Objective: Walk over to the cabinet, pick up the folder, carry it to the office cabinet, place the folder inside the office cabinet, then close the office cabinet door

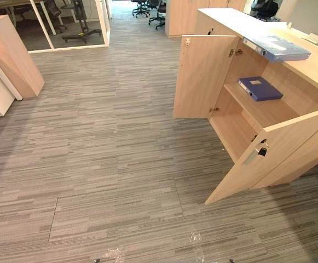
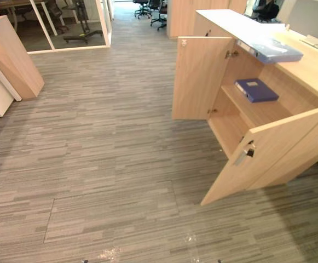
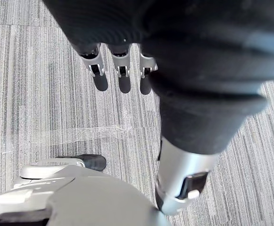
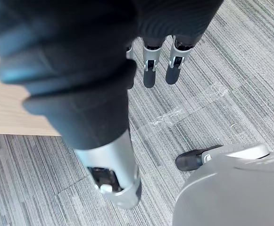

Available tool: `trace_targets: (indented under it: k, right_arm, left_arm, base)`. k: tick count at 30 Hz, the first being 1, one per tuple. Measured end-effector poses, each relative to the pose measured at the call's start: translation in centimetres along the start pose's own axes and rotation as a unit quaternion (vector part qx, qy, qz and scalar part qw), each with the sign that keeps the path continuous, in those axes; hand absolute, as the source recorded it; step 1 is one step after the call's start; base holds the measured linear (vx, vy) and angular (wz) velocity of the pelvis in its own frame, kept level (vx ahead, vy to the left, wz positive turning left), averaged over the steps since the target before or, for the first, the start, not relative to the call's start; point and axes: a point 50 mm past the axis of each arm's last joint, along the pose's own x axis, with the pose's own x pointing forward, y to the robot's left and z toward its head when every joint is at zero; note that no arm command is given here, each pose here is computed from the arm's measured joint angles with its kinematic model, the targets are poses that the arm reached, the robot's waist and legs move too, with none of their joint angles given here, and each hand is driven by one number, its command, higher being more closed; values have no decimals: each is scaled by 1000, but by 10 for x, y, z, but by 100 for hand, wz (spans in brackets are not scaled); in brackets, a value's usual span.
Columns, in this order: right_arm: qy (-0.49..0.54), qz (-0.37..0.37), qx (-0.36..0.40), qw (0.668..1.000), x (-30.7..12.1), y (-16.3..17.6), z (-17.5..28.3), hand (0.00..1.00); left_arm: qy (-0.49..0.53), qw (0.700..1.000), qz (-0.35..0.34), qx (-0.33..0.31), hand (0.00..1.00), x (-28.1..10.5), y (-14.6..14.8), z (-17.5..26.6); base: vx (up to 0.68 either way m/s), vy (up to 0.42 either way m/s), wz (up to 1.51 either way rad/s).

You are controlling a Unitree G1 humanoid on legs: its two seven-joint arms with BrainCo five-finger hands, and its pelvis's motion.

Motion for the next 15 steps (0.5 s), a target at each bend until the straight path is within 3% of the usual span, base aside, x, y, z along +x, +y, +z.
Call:
trace_targets:
  k: [15]
  right_arm:
    - [0,0,0,1000,0,0,0,0]
  left_arm:
    - [1,1000,0,-8,0,0,0,-1]
  base:
    - [0,0,0]
